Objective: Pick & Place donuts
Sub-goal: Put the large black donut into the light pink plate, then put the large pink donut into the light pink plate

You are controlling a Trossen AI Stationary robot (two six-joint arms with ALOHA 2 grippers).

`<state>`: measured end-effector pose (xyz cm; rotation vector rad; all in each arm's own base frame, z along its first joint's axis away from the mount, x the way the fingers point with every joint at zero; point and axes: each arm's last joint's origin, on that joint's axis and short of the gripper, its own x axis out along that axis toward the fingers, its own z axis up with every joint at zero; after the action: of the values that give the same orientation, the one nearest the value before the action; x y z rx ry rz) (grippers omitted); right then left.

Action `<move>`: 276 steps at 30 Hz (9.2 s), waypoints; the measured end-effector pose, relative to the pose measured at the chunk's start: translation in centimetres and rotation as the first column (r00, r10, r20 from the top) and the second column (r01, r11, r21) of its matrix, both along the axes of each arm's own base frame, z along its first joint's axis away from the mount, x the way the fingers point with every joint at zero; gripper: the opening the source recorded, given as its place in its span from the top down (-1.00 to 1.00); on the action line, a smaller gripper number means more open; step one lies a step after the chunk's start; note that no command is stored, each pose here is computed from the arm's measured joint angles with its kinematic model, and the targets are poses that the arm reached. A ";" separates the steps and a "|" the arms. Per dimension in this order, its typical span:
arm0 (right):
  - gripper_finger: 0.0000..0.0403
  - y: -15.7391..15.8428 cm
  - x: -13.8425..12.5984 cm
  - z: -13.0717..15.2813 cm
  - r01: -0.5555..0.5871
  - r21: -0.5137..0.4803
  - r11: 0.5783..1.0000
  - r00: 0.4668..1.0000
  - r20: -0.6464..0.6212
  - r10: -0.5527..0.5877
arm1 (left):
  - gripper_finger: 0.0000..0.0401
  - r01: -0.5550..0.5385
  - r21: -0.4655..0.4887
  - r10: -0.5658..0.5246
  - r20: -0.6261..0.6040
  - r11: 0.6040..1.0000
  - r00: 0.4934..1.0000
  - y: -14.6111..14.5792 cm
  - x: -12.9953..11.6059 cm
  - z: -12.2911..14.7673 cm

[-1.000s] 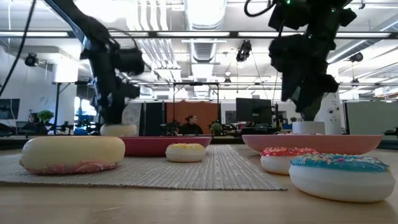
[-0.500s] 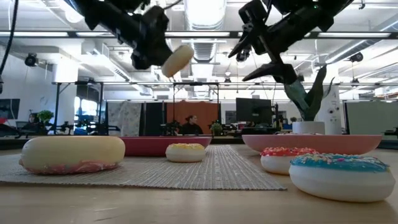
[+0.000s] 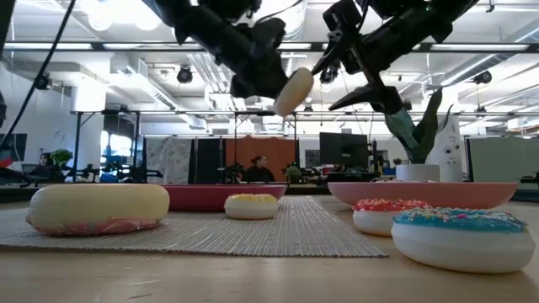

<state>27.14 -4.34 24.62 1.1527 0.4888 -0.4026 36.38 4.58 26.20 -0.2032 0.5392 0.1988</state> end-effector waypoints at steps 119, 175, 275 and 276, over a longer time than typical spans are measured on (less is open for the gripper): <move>-0.01 6.4 -7.0 -7.2 -0.181 0.206 0.962 0.786 -0.557 0.267 | 0.14 0.057 -0.074 -0.078 -0.321 0.996 0.944 -2.6 -4.3 -0.4; -0.01 6.5 -6.1 -3.9 -0.438 -0.052 0.897 0.741 -0.585 0.328 | 0.23 0.611 0.087 -0.497 -0.499 0.787 0.710 -22.3 -10.6 -12.1; 0.69 5.7 2.6 4.1 -0.745 -0.636 0.201 0.635 -0.585 0.504 | 0.46 0.251 -0.431 -0.237 0.086 0.867 0.968 0.0 0.0 3.3; 0.74 5.7 2.3 3.9 -0.762 -0.605 0.230 0.623 -0.586 0.518 | 0.39 0.224 -0.424 -0.216 0.068 0.878 0.974 0.0 -0.1 3.2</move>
<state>29.47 1.40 28.47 -0.1448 0.8572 0.0152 36.24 4.62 29.42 -0.5709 0.5787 -0.1495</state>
